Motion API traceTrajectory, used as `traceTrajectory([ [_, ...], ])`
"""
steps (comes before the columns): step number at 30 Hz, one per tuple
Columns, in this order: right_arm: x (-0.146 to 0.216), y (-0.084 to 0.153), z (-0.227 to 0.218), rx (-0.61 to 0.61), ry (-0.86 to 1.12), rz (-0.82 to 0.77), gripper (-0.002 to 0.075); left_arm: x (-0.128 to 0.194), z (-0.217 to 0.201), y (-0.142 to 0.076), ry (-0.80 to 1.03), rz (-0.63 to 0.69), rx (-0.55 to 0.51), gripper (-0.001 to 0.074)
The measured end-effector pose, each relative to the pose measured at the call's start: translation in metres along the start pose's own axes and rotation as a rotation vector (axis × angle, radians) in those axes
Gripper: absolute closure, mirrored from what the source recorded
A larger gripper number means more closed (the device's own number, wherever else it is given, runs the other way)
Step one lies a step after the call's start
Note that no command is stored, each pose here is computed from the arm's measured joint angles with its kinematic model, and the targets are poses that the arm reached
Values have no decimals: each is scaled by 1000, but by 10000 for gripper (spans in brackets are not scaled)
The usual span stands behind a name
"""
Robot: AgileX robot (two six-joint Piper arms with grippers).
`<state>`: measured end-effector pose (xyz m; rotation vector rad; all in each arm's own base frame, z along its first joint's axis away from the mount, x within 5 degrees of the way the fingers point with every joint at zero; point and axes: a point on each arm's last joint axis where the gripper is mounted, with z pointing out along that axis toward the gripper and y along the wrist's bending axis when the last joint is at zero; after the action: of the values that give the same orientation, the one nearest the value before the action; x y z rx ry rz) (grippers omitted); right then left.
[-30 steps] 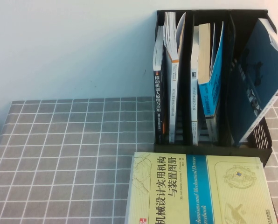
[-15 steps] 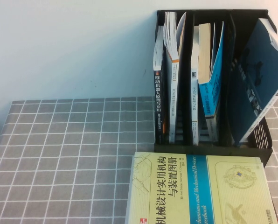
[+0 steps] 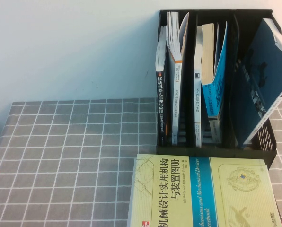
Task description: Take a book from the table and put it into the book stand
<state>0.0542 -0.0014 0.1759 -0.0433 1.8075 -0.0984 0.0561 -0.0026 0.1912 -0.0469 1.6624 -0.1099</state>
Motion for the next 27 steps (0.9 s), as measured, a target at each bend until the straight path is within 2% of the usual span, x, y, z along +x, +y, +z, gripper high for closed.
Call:
traceTrajectory([
  [8, -48, -9, -14, 108, -559, 0, 729, -49, -14, -4, -569, 1, 48, 738],
  [12, -61, -12, -24, 127, -738, 38, 729, -65, -28, -6, -798, 1, 68, 738],
  [16, -65, -12, -28, 143, -796, 24, 729, -73, -38, -6, -943, -4, 79, 738],
  [19, -65, -13, -29, 152, -804, 23, 729, -75, -40, -3, -965, -98, 87, 738],
  [21, -65, -13, -29, 152, -802, 21, 729, -75, -35, 2, -880, -267, 99, 738],
  [23, -67, -13, -28, 143, -765, 15, 729, -87, -34, 2, -773, -384, 98, 738],
  [25, -76, -12, -31, 131, -721, -14, 729, -101, -37, 0, -684, -381, 88, 738],
  [27, -89, -11, -36, 116, -648, -51, 729, -118, -43, -5, -634, -281, 75, 738],
])
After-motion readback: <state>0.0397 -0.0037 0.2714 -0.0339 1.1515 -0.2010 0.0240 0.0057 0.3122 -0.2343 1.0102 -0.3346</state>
